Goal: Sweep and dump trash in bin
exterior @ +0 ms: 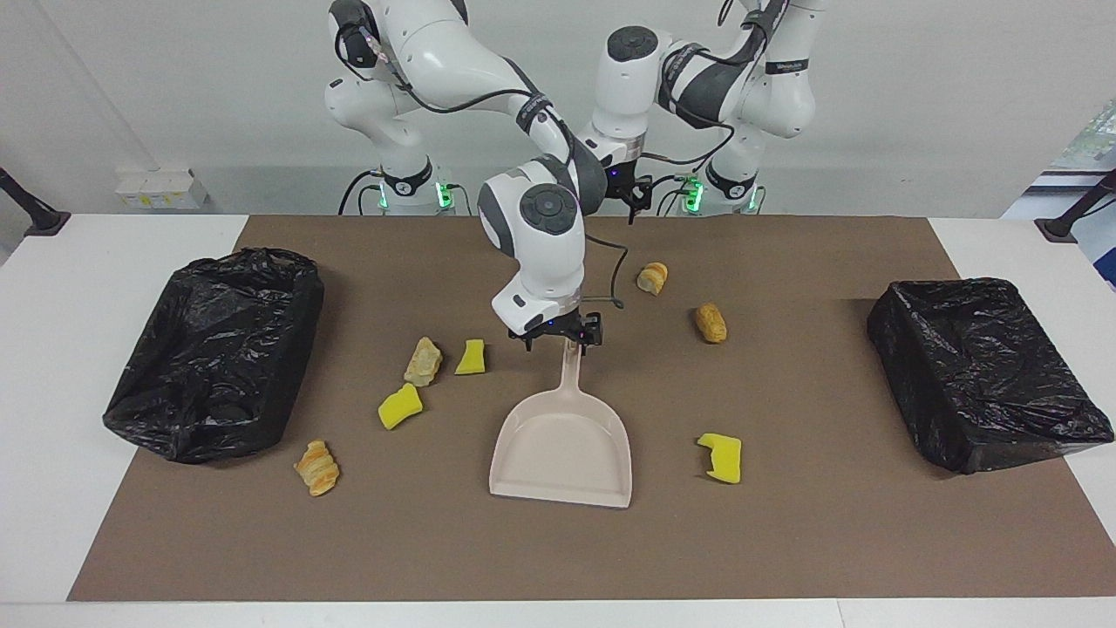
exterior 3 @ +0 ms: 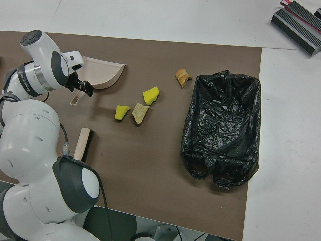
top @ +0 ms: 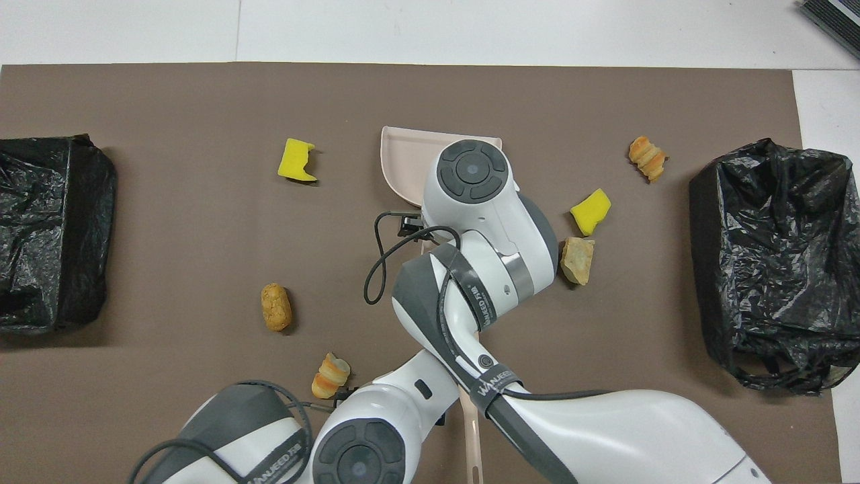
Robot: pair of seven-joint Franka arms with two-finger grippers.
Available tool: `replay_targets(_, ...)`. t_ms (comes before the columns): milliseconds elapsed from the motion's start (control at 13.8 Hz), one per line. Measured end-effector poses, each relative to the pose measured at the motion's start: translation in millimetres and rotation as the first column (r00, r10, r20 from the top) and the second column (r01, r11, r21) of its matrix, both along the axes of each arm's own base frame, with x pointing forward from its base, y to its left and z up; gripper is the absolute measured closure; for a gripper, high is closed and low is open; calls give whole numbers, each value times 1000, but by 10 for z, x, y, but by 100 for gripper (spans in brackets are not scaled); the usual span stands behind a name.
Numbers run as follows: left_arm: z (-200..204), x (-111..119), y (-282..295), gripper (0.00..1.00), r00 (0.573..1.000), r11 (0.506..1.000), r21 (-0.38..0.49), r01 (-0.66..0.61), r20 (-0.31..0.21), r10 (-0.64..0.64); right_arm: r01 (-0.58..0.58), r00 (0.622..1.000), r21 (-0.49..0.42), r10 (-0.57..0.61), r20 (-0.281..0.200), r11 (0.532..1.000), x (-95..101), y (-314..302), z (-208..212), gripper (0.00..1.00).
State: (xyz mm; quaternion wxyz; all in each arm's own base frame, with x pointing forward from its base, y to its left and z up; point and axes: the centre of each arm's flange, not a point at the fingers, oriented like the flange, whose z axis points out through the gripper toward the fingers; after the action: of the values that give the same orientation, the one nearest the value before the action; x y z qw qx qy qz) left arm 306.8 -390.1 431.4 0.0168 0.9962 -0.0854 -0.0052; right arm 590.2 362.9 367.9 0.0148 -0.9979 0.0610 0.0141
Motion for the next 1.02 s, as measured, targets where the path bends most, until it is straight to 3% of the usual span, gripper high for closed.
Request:
replay_targets(218, -247, -96, -184, 0, 1000, 1000, 1, -5, -31, 5, -6, 1000, -9, 6, 2, 1000, 10, 24, -78, 1)
replay_targets(436, -359, -159, -313, 0, 999, 1000, -20, -24, -23, 23, -7, 1000, -6, 7, 7, 1000, 19, 32, -51, 12)
replay_targets(581, -426, -231, -389, 0, 1000, 999, -33, -22, -14, 21, -15, 1000, -6, 15, 7, 1000, -7, 73, -53, 31)
replay_targets(799, -464, -441, -520, 0, 1000, 999, -51, 1, -24, -3, -46, 999, -8, 46, 3, 999, -70, 155, -70, 35)
replay_targets(872, -480, -522, -569, 0, 1000, 998, -70, 0, -30, -2, -61, 998, -8, 61, 3, 998, -74, 158, -75, 42)
replay_targets(1017, -586, -682, -625, 0, 999, 996, -88, 6, -35, -9, -84, 996, -9, 84, 1, 996, -70, 145, -82, 68)
